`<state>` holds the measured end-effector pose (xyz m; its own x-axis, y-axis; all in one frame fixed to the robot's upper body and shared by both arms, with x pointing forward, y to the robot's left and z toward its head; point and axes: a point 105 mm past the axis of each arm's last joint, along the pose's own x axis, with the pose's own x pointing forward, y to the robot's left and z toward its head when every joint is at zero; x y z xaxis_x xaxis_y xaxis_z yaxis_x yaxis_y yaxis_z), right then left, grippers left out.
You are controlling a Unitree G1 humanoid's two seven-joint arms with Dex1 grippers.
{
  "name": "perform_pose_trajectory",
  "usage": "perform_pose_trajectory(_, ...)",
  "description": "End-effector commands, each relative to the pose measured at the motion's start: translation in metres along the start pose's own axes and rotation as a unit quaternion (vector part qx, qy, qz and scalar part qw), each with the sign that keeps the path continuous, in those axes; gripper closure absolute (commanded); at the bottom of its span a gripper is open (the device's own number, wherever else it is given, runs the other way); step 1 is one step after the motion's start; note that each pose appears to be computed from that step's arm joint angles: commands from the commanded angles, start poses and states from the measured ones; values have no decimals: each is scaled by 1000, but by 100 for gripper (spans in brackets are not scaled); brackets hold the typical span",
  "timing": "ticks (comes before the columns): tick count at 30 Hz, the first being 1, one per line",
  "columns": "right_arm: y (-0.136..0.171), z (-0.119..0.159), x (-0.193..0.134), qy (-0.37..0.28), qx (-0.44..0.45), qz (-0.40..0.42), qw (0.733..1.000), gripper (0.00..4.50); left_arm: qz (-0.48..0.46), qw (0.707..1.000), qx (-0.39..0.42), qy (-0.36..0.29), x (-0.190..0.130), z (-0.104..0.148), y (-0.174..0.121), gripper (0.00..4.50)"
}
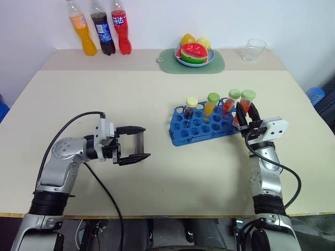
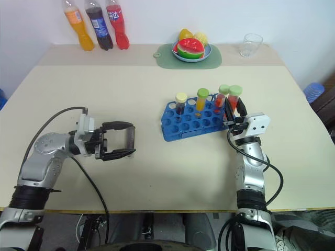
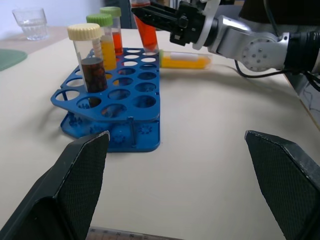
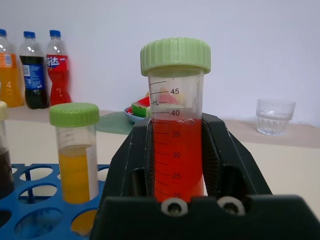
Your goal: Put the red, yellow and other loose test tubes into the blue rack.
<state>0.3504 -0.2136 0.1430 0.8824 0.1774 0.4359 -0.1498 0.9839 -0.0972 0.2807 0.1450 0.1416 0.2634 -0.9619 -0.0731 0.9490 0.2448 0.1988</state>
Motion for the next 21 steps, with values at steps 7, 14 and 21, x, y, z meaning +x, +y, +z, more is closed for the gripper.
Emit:
perform_pose_trajectory(7,9,-12,5,11,28,13,999,373,8,1000,16,-12,-3,11,-1,0)
perform_pose_trajectory(14,4,-1,4,3,-44,10,999,87,7,1000,14,-16,0,10,-1,0)
perform_pose_trajectory(21,4,24,-16,70,-101,74,990,37,1,1000,11,-23,7,8,-1,0)
